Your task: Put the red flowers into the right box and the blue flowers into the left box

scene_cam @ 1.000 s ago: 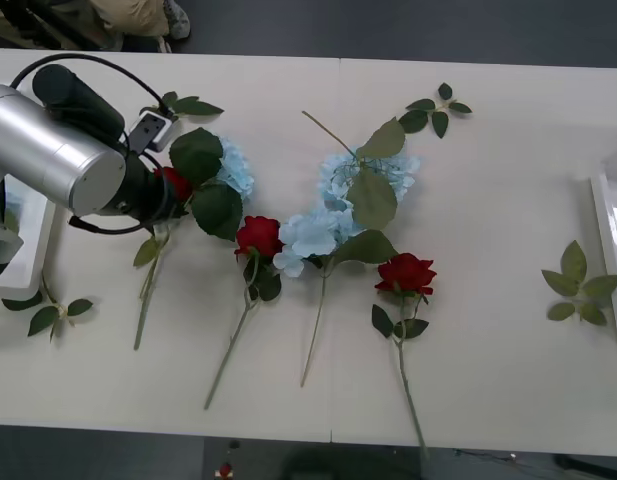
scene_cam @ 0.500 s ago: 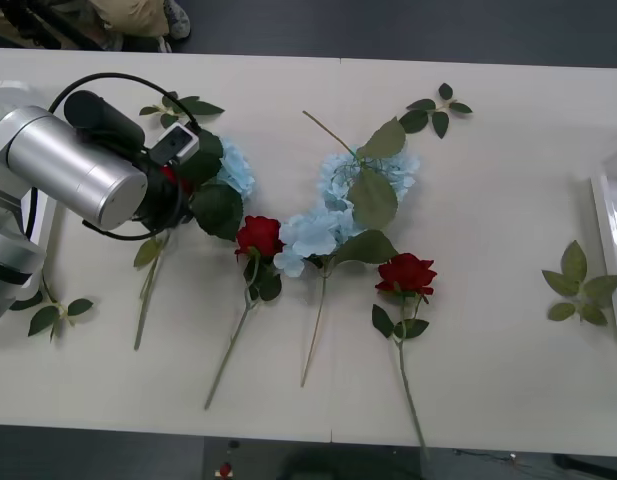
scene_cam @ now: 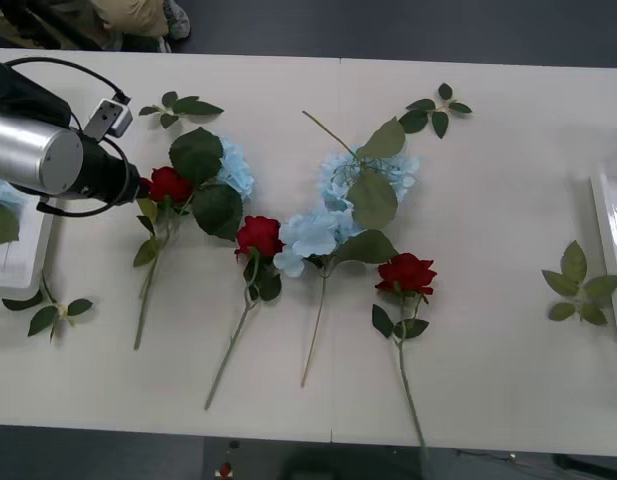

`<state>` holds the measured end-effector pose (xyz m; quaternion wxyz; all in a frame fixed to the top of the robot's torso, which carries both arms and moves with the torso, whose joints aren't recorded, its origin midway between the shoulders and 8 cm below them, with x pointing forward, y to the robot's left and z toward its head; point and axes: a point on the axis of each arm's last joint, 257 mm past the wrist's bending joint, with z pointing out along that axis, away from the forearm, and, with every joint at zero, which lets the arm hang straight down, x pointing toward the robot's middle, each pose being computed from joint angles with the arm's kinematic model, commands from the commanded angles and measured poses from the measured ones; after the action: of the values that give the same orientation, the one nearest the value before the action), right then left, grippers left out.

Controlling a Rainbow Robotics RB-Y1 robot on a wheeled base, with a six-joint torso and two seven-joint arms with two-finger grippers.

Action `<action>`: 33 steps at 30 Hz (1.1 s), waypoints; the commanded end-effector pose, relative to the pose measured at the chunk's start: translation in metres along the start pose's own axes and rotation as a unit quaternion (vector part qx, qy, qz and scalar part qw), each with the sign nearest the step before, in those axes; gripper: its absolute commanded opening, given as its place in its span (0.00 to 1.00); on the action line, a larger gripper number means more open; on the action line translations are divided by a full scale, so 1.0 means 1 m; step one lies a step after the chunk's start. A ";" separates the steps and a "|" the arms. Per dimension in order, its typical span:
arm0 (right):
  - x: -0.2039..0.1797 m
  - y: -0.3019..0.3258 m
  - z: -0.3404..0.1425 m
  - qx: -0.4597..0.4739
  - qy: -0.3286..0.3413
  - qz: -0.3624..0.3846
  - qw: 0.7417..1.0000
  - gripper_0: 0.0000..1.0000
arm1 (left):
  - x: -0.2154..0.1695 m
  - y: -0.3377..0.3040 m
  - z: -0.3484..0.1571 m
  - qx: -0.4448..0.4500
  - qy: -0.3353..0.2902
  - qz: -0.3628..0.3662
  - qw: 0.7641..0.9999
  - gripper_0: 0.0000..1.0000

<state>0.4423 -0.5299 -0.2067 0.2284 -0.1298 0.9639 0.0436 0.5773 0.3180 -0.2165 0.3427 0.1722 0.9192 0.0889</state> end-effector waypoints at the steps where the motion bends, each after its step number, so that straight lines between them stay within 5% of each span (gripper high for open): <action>1: -0.028 0.043 -0.012 -0.008 -0.011 0.028 1.000 1.00 | 0.000 0.004 0.009 -0.007 -0.008 0.013 1.000 1.00; 20: 0.022 0.322 0.025 -0.117 0.018 0.048 0.992 1.00 | 0.024 -0.041 0.031 0.006 0.020 0.083 0.996 1.00; 33: 0.025 0.394 0.081 -0.131 -0.004 0.117 0.984 1.00 | 0.044 -0.051 0.055 0.013 0.031 0.086 0.996 1.00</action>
<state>0.3361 -0.1569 -0.2864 0.1873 -0.0559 0.9632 0.1843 0.5671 0.2964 -0.2980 0.2990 0.2394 0.9167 0.1138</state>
